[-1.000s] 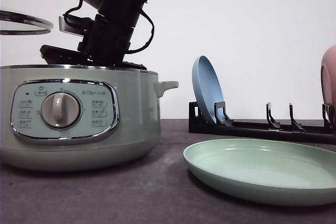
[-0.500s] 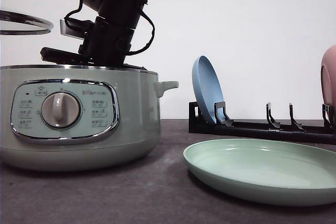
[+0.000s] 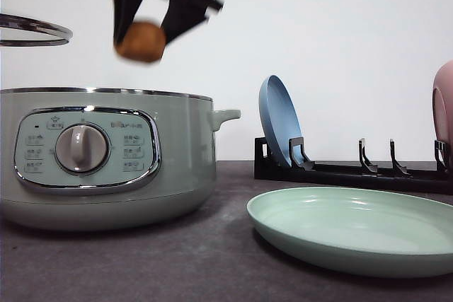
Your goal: Transfer potato from steamer to green plate
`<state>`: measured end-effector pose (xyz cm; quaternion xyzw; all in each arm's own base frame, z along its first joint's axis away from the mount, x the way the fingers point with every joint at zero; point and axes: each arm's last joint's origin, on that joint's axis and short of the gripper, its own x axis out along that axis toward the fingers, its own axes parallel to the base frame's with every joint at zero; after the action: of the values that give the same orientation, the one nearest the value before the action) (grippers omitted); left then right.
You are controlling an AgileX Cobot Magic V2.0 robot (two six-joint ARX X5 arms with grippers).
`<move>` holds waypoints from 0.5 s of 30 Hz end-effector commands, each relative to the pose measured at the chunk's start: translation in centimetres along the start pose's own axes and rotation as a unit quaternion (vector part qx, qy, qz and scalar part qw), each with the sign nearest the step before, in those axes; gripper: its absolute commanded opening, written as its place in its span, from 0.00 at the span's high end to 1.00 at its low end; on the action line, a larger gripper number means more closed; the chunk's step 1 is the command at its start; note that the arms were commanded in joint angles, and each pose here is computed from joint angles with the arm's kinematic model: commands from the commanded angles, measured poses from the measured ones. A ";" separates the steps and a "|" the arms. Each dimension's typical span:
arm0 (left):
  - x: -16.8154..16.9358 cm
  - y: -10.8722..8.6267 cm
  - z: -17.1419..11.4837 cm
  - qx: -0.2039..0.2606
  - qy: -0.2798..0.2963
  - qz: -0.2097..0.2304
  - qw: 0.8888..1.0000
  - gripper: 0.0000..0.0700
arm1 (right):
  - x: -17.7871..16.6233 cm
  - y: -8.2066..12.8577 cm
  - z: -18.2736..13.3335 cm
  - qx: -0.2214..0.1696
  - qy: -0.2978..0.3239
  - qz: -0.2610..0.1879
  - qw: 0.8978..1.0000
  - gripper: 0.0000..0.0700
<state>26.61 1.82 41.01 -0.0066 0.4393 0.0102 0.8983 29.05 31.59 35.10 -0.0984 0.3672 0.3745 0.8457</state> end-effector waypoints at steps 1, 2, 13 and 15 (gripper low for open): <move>-1.5 -0.2 0.8 0.005 -0.044 -0.010 0.999 1.00 | -1.3 0.1 0.5 -0.017 -0.007 -0.002 1.000 0.65; -1.5 -0.3 0.8 0.006 -0.045 -0.015 0.999 1.00 | -2.4 0.0 0.5 -0.018 -0.008 -0.005 1.000 0.65; -1.6 -2.8 0.8 0.042 -0.045 -0.054 0.997 1.00 | -12.4 -3.8 -0.6 0.025 -0.008 -0.050 0.998 0.65; -1.6 -3.4 0.7 0.052 -0.044 -0.062 0.996 1.00 | -13.5 -4.6 -1.3 0.035 -0.009 -0.060 0.998 0.65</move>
<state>26.63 -1.41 41.01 0.0095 0.4386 -0.0615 0.8965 25.54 20.08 43.10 -0.0803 0.3661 0.3082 0.8744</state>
